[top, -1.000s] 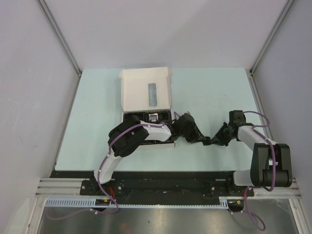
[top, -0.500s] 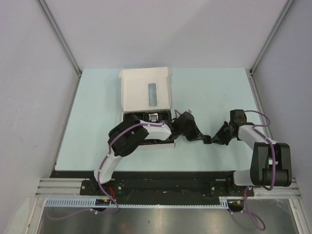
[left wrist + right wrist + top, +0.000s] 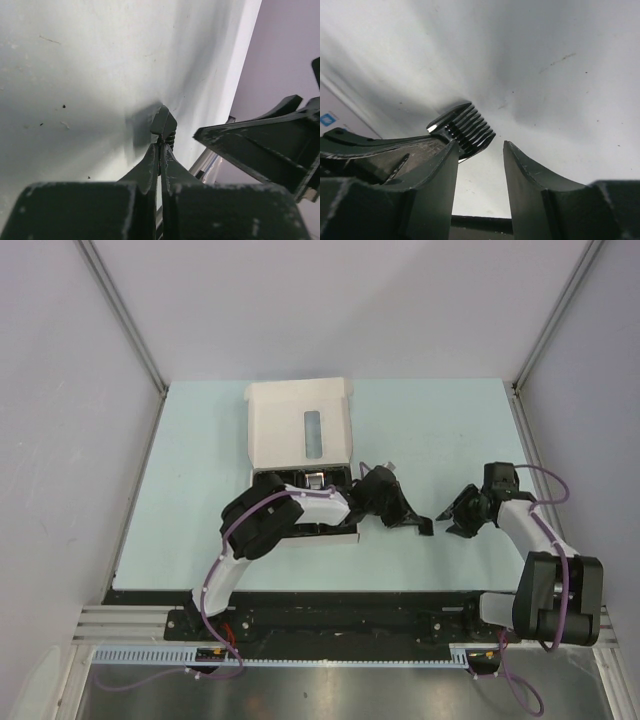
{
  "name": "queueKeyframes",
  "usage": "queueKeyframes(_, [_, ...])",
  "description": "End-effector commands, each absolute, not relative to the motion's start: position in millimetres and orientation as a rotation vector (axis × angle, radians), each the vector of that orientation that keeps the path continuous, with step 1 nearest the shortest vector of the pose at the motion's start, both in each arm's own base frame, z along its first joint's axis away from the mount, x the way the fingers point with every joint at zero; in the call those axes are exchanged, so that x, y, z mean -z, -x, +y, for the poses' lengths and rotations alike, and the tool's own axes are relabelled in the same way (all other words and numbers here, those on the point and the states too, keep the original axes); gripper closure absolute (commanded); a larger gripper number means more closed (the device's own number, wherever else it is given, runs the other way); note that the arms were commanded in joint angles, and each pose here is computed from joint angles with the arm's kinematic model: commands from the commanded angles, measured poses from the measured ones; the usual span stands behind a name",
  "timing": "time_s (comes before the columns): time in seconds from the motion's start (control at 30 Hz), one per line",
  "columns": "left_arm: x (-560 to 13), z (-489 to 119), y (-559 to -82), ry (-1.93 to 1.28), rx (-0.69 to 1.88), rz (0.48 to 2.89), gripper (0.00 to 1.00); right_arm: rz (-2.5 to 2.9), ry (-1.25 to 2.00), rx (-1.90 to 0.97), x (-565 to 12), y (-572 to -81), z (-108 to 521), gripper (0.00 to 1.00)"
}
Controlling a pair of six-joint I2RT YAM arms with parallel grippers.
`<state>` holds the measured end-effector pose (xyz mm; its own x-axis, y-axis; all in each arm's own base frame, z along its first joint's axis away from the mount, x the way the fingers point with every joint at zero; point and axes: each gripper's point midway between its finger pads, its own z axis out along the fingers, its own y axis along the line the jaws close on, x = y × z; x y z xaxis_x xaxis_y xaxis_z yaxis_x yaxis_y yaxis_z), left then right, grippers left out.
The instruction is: Sort the hair-cutting tools
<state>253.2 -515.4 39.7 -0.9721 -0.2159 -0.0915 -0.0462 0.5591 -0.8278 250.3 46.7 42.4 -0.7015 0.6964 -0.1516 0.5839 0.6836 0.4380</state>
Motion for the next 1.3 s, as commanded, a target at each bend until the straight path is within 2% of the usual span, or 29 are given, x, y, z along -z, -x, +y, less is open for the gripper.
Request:
queueKeyframes(0.0, [-97.2, -519.8, -261.2, 0.110, 1.502, 2.493, 1.00, 2.481, -1.008, -0.513, -78.8, -262.8, 32.7, 0.54])
queueKeyframes(0.23, [-137.5, -495.9, -272.1, 0.064, 1.548, 2.414, 1.00, 2.391, -1.034, -0.609, -103.2, -270.0, 26.8, 0.55])
queueKeyframes(0.43, [-183.8, -446.7, -280.7, 0.053, 1.605, 2.330, 1.00, 2.353, -0.962, -0.668, -115.5, -279.3, 36.2, 0.54])
queueKeyframes(0.77, [-165.0, -332.2, -264.2, 0.076, 1.479, 2.401, 0.99, 2.420, -0.733, -0.794, -110.4, -296.3, 105.5, 0.53])
queueKeyframes(0.9, [-159.5, -309.3, -260.2, 0.005, 1.433, 2.398, 1.00, 2.450, -0.723, -0.832, -101.9, -299.2, 123.5, 0.53])
queueKeyframes(1.27, [-115.3, -274.2, -242.0, 0.141, 1.404, 2.540, 1.00, 2.477, -0.747, -0.818, -92.4, -299.2, 128.8, 0.53])
